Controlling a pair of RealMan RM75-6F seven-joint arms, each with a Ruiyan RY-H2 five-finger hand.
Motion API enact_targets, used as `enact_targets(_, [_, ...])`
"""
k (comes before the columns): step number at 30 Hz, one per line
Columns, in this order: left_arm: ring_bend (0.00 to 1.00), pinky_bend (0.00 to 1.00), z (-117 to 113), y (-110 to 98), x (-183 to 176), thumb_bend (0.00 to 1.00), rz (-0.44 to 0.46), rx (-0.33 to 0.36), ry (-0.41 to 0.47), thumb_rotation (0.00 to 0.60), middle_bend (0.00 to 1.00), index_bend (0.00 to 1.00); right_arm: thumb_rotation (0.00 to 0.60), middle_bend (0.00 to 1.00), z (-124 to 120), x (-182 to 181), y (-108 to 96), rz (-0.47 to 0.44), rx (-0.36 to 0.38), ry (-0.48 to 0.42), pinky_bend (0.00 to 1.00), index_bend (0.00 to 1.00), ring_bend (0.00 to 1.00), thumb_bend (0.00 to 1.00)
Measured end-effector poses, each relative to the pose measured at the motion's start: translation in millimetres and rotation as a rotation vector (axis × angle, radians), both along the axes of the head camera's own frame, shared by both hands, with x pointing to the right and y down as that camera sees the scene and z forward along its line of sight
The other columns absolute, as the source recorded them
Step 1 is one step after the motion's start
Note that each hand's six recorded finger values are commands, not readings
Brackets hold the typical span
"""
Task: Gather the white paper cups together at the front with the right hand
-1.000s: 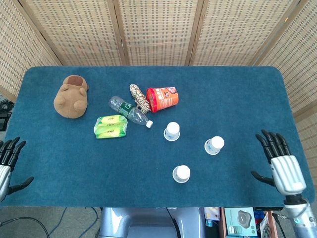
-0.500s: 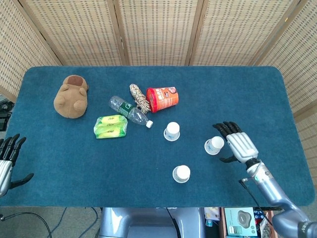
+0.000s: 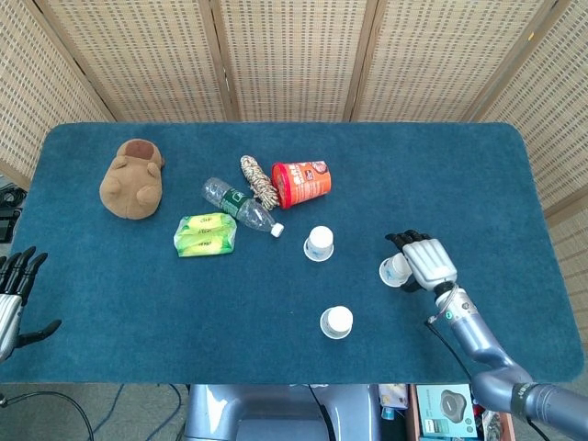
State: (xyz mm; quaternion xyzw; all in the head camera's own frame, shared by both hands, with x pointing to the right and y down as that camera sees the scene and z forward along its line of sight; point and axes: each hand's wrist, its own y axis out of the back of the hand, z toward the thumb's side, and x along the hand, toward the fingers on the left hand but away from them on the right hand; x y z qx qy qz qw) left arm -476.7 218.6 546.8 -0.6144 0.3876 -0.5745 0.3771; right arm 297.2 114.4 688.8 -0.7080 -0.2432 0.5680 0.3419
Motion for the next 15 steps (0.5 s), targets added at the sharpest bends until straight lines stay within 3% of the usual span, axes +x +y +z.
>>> enact_targets(8, [0.0,0.0,0.0,-0.2,1.7,0.17,0.003,-0.003,0.002,0.6,0.0,0.0,0.6,0.55,3.9,1.9,-3.8,0.004,0.019,0.019,0.55,0.43,0.43,0.4])
enact_targets(15, [0.0,0.0,-0.7,-0.5,0.9,0.17,0.0,-0.003,0.007,0.6,0.0,0.0,0.6,0.57,-1.4,1.0,-1.7,-0.009,0.031,0.008,0.56,0.45,0.45,0.44])
